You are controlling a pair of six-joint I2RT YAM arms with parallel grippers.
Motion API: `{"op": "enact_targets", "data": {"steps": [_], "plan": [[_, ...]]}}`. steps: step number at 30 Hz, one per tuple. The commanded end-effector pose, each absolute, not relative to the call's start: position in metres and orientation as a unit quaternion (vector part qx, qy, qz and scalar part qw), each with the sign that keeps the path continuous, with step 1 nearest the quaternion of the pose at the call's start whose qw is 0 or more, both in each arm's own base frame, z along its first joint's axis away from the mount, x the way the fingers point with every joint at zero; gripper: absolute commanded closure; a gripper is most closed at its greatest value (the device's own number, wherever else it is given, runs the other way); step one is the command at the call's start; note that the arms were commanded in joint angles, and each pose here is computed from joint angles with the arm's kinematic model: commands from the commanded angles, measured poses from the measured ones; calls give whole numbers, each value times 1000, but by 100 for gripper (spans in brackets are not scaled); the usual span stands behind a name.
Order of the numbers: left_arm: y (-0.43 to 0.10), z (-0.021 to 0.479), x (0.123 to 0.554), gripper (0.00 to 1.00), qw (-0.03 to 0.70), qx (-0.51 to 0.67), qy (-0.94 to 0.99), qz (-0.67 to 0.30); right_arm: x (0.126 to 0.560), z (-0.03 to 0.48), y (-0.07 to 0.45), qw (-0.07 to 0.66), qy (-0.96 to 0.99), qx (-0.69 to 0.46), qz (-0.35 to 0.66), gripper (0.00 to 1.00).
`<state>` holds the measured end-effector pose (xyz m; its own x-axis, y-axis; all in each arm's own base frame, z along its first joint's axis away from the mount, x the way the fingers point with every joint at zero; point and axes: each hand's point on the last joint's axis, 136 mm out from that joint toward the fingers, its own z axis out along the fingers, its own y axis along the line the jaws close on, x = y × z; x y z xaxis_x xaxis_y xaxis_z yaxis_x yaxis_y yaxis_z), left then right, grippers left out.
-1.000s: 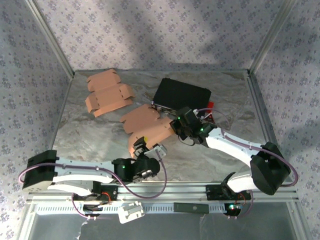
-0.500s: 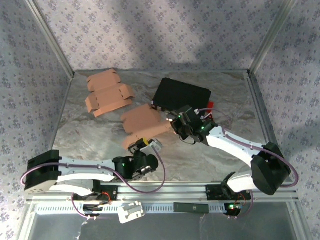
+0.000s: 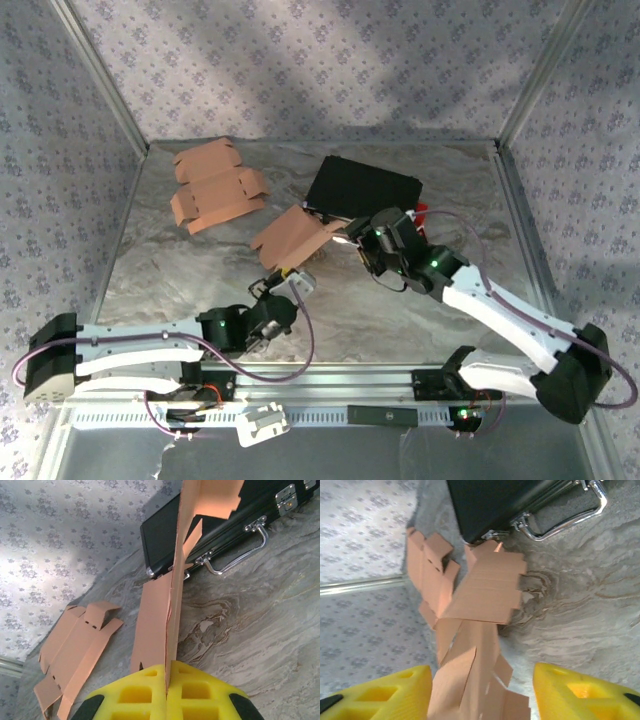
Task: Fold the paper box
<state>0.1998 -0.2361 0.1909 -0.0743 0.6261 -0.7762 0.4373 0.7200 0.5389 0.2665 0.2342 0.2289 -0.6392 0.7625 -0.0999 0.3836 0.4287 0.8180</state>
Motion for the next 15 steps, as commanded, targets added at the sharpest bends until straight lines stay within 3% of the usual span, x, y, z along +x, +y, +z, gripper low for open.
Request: {"op": "enact_targets", "data": {"steps": [1, 6, 15], "plan": [[-251, 209, 200, 100, 576, 375, 724, 50, 251, 244, 229, 266, 807, 348, 395, 37], [-256, 210, 203, 100, 572, 378, 726, 54, 243, 258, 269, 253, 807, 315, 429, 34], [-260, 219, 203, 100, 572, 384, 723, 53, 259, 250, 303, 235, 808, 309, 443, 54]]}}
